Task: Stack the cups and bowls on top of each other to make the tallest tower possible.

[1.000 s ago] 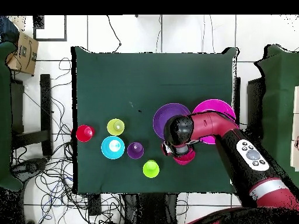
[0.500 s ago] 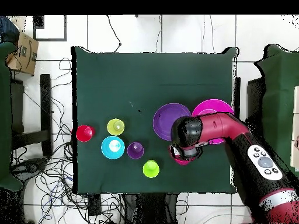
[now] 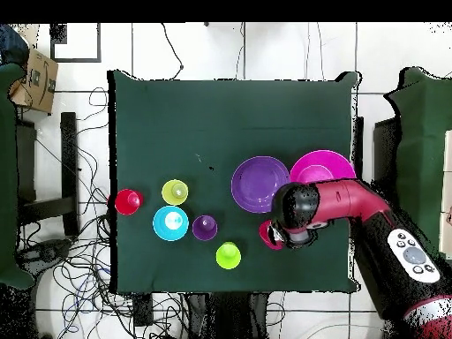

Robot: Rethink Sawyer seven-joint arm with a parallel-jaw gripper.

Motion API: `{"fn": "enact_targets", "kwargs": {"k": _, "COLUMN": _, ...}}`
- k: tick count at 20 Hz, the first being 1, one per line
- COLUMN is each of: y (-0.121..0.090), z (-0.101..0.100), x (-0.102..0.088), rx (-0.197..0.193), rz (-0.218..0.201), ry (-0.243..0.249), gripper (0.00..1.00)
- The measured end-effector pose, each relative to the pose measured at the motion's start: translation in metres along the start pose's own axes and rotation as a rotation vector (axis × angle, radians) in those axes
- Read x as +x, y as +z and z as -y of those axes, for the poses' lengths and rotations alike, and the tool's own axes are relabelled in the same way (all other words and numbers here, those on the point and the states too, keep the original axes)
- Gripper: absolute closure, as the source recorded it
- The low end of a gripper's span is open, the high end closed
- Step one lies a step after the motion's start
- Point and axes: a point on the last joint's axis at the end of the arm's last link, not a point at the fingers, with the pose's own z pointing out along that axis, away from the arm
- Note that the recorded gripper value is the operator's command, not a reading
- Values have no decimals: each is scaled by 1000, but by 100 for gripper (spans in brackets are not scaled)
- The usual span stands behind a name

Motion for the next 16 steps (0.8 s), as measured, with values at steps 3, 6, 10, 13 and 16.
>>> {"fn": "enact_targets", "kwargs": {"k": 3, "y": 23, "z": 7, "x": 8, "rx": 1, "rz": -2, "ry": -4, "gripper": 0}}
{"fn": "enact_targets", "kwargs": {"k": 6, "y": 48, "z": 8, "x": 14, "rx": -5, "rz": 12, "ry": -19, "gripper": 0}}
{"fn": "enact_targets", "kwargs": {"k": 10, "y": 66, "z": 0, "x": 21, "rx": -20, "rz": 19, "ry": -37, "gripper": 0}}
{"fn": "enact_targets", "kwargs": {"k": 13, "y": 78, "z": -12, "x": 30, "rx": -36, "rz": 10, "ry": -57, "gripper": 0}}
{"fn": "enact_targets", "kwargs": {"k": 16, "y": 84, "z": -21, "x": 39, "rx": -44, "rz": -7, "ry": -72, "gripper": 0}}
